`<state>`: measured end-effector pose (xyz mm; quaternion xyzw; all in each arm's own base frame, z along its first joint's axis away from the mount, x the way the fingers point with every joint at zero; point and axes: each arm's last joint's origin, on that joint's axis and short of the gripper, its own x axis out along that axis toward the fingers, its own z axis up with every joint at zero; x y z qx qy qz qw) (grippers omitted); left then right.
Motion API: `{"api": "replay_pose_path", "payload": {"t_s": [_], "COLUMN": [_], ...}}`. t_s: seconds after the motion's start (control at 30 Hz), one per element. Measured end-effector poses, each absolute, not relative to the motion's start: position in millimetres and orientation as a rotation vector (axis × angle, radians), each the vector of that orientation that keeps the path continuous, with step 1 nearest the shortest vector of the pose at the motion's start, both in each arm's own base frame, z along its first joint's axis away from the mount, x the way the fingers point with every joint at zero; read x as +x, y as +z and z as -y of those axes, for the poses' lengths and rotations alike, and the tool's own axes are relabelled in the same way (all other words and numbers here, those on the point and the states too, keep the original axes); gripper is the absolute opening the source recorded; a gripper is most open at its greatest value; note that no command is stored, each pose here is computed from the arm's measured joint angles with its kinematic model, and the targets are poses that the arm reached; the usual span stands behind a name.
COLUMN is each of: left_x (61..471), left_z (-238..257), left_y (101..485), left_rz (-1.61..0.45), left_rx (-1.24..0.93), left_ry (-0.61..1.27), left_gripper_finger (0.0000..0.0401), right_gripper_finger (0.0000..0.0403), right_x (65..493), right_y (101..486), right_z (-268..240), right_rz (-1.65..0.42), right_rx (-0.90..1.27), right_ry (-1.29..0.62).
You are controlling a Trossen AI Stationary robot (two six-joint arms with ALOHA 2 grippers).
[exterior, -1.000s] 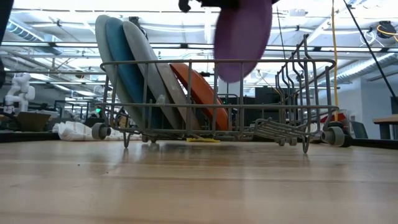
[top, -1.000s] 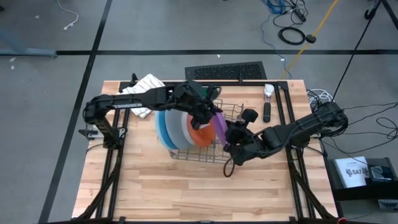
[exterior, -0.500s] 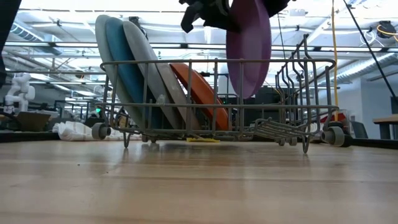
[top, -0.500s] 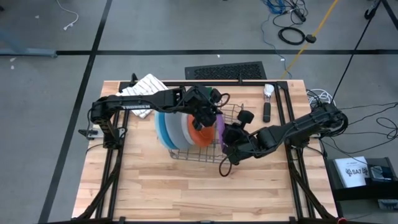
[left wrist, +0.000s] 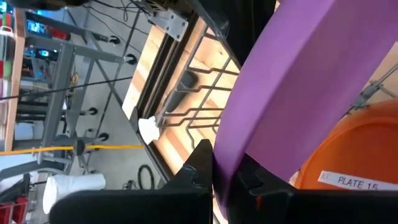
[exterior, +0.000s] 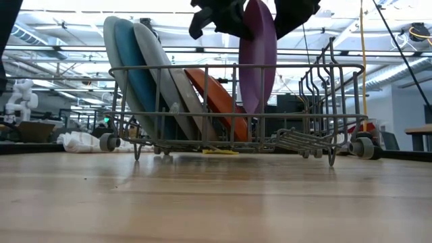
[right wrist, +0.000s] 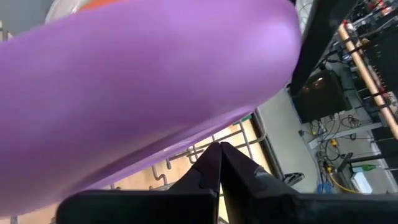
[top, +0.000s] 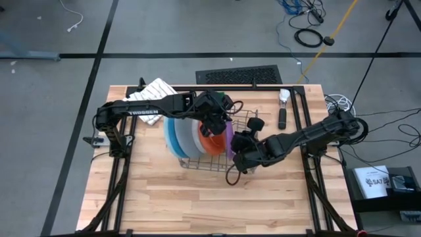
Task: Sort dishes
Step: Put the purple plate into the dish rack
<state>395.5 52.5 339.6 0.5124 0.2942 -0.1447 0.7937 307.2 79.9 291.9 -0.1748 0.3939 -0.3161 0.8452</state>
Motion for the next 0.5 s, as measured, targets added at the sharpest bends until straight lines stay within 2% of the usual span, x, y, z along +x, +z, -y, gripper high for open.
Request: {"api": "replay_pose_path", "payload": {"t_s": [0.5], "left_x": [399.3], "left_z": [-53.4], "left_y": [340.9], "left_rz": [-0.578], "left_rx": [1.133], "left_ry": [-0.321], "left_gripper_finger": [0.0006], "right_gripper_finger": [0.0], "right_x": [310.0], "right_y": [292.4], "right_z": [-76.7], "right_rz": [-0.838], "right_rx": [-0.385], "right_ry": [-0.651]}}
